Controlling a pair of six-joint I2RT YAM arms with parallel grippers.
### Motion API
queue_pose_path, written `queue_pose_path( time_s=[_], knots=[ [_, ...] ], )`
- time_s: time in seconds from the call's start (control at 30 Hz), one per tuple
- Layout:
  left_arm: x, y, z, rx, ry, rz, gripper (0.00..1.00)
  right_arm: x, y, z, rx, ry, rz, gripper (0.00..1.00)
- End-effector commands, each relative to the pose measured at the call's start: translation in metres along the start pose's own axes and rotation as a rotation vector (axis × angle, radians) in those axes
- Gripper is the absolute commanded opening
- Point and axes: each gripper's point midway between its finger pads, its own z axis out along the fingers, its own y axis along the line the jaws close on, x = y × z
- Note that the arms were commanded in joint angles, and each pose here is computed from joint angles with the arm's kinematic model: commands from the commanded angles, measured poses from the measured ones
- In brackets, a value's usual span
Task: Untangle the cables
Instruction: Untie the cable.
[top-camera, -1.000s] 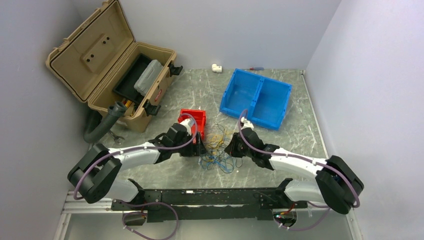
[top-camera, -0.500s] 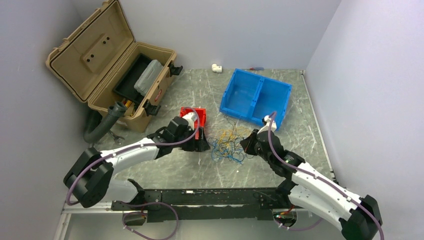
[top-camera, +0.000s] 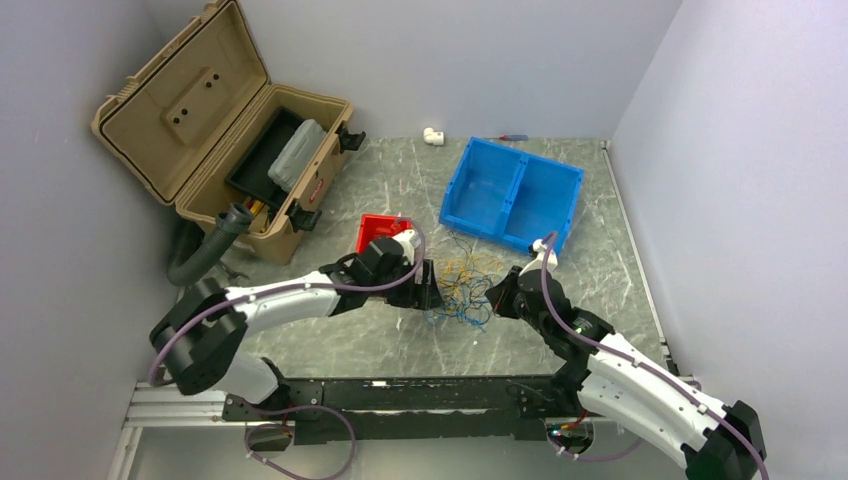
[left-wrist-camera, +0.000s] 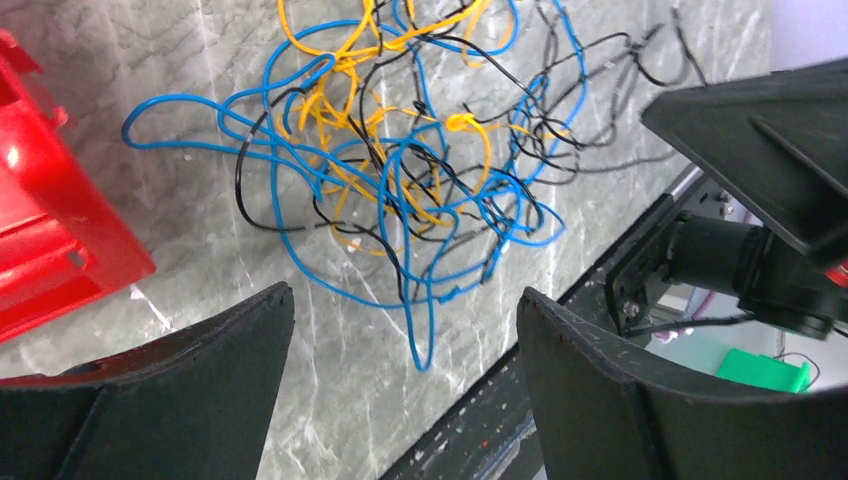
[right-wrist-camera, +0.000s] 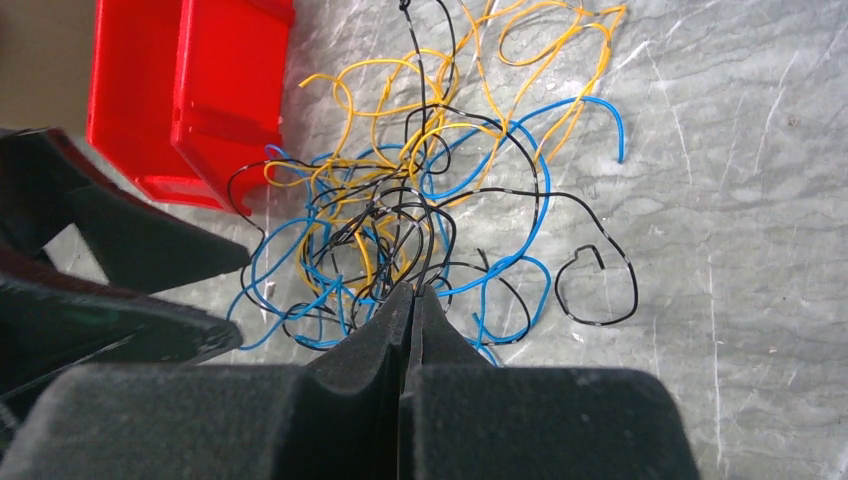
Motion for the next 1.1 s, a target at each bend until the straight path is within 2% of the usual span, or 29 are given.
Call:
queue_pose_path(
  time_s=[0.0, 0.13, 0.2, 0.27, 0.33, 0.4, 0.43, 0.5, 0.57, 0.83, 1.07],
  knots=[
    [-0.013, -0.016, 0.021, 0.039, -0.002, -0.055, 0.84, -0.004, 0.000, -0.001, -0.008, -0.028, 0.022, 0.00],
    [-0.012, -0.011, 0.042, 0.021, 0.024, -0.098, 0.81, -0.002, 0.003, 0.001, -0.023, -0.020, 0.028, 0.00],
    [-0.013, -0.010, 0.052, 0.018, 0.032, -0.109, 0.76, -0.001, 0.003, 0.002, -0.023, -0.017, 0.033, 0.00],
    [-0.013, -0.013, 0.058, 0.041, 0.034, -0.111, 0.57, -0.001, 0.003, 0.002, -0.024, -0.018, 0.036, 0.00],
    [-0.013, -0.015, 0.061, 0.054, 0.030, -0.107, 0.31, -0.004, -0.003, 0.001, 0.014, -0.033, 0.041, 0.00],
    [-0.015, -0.011, 0.058, 0.032, 0.016, -0.088, 0.03, -0.012, -0.026, -0.003, 0.161, -0.069, 0.091, 0.00],
    [-0.015, -0.007, 0.055, 0.010, 0.010, -0.080, 0.00, -0.016, -0.046, -0.009, 0.278, -0.096, 0.121, 0.00],
    [-0.018, -0.002, 0.045, -0.026, -0.013, -0.048, 0.00, -0.027, -0.079, -0.026, 0.481, -0.161, 0.136, 0.00],
    [-0.020, -0.003, 0.031, -0.021, -0.038, -0.009, 0.00, -0.039, -0.093, -0.039, 0.574, -0.217, 0.157, 0.00],
    [-0.008, 0.004, -0.027, -0.009, -0.124, 0.071, 0.00, -0.097, -0.092, -0.075, 0.639, -0.355, 0.144, 0.00],
    [0.001, 0.030, -0.068, -0.146, -0.145, 0.081, 0.00, -0.132, -0.105, -0.097, 0.738, -0.436, 0.126, 0.00]
  ],
)
